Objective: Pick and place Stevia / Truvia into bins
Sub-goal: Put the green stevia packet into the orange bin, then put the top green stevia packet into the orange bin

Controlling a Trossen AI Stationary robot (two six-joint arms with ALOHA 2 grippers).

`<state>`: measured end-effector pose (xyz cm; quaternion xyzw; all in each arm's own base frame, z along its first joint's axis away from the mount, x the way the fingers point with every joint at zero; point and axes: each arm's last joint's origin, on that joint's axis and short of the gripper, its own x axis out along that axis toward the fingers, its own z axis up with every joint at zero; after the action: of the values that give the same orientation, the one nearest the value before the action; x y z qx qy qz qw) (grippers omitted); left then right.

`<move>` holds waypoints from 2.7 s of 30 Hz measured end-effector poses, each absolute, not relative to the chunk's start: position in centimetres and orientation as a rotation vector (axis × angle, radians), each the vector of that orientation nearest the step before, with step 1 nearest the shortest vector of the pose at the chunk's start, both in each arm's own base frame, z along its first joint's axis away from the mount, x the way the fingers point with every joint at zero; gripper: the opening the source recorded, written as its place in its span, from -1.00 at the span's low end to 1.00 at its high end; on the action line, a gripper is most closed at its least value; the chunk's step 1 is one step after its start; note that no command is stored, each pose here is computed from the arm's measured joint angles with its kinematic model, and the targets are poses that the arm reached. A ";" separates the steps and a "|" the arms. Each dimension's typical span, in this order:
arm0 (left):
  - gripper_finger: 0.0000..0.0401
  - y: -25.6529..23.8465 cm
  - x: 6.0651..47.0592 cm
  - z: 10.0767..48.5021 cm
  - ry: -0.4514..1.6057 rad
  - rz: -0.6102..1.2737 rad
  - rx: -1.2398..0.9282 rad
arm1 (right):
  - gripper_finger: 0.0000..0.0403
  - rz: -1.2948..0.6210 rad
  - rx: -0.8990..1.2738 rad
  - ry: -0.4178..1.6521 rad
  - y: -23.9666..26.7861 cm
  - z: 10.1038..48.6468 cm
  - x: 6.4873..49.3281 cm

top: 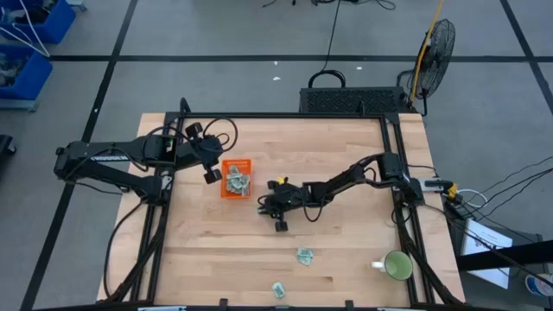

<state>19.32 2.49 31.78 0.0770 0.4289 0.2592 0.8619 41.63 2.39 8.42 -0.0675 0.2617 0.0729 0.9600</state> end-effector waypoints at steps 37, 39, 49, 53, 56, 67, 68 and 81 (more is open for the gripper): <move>-0.54 2.8 19.5 32.1 0.859 0.596 0.170 | -0.87 0.080 -0.063 0.370 -6.8 12.8 47.3; -0.54 2.8 19.5 32.1 0.859 0.596 0.171 | -0.84 0.082 -0.077 0.382 -6.9 12.8 47.4; -0.54 2.8 19.5 32.1 0.859 0.595 0.170 | -0.58 0.080 -0.093 0.354 -6.9 13.1 47.5; -0.54 2.8 19.5 32.1 0.859 0.591 0.167 | -0.48 0.085 -0.096 0.354 -6.6 13.2 47.5; -0.54 2.8 19.5 32.0 0.860 0.590 0.166 | -0.44 0.100 -0.108 0.344 -5.9 14.3 47.4; -0.54 2.8 19.5 32.0 0.863 0.595 0.150 | -0.52 0.262 -0.121 0.494 1.1 23.4 43.4; -0.54 2.8 19.5 32.0 0.863 0.596 0.146 | -0.53 0.277 -0.101 0.537 1.9 23.9 42.7; -0.54 2.8 19.5 32.0 0.850 0.612 0.109 | -0.35 0.179 0.024 1.171 11.9 24.0 33.9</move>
<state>19.46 2.77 31.98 0.0518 0.4058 0.2922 0.8644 33.92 11.90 24.00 0.0113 0.5517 0.0843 0.8297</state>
